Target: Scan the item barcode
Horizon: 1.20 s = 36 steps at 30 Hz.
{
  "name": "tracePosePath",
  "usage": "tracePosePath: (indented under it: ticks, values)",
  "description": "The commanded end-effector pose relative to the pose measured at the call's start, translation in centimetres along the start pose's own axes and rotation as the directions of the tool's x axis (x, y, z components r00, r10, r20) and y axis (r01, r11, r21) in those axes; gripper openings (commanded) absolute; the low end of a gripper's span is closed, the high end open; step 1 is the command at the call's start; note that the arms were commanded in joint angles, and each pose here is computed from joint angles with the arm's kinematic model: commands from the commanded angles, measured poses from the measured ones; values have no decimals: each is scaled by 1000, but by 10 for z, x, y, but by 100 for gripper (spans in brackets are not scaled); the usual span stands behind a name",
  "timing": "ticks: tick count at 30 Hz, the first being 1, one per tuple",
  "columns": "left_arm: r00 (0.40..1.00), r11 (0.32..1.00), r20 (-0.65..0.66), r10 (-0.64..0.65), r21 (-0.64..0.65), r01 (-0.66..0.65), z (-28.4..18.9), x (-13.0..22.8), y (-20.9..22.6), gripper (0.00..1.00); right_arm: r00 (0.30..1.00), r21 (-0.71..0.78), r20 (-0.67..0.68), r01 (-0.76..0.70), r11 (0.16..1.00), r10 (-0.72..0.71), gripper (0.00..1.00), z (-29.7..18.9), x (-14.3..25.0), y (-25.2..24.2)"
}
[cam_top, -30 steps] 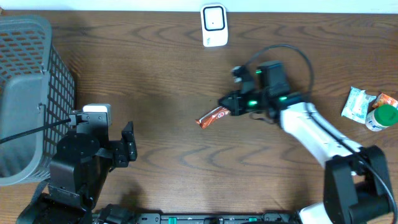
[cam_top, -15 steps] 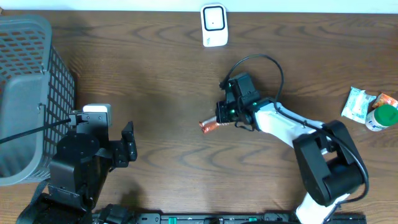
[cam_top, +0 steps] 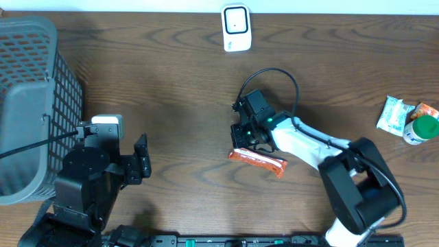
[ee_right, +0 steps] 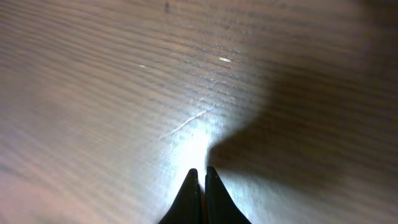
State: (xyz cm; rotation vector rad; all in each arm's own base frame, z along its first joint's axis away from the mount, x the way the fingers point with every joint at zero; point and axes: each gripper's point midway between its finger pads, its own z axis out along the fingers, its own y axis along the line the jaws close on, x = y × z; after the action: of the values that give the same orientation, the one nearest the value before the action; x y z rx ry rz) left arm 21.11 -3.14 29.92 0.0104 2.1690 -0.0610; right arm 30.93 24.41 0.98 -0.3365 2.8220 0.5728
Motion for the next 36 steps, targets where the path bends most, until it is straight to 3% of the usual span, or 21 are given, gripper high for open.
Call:
tracePosePath:
  ticks: [1, 5, 8, 15, 21, 36]
  values:
    - [1000, 1000, 17, -1, -6, 1, -4, -5, 1, 83, 991, 1, 131, 39, 999, -39, 1, -45, -23, 12]
    - [1000, 1000, 17, -1, -6, 1, -4, -5, 1, 83, 974, 23, 221, 50, 998, -54, 1, -93, -31, 19]
    - [1000, 1000, 17, -1, -6, 1, -4, -5, 1, 83, 976, 69, 211, 35, 997, -49, 1, -108, -21, 11]
    - [1000, 1000, 17, -1, -6, 1, -4, -5, 1, 83, 996, 97, 76, -47, 994, 39, 1, -71, 23, -10]
    - [1000, 1000, 17, -1, -6, 1, -4, -5, 1, 83, 997, -10, 5, -73, 997, 73, 1, -32, 54, -1]
    - [1000, 1000, 17, -1, -6, 1, -4, -5, 1, 83, 999, -86, 7, -45, 995, 45, 1, -41, 54, 25]
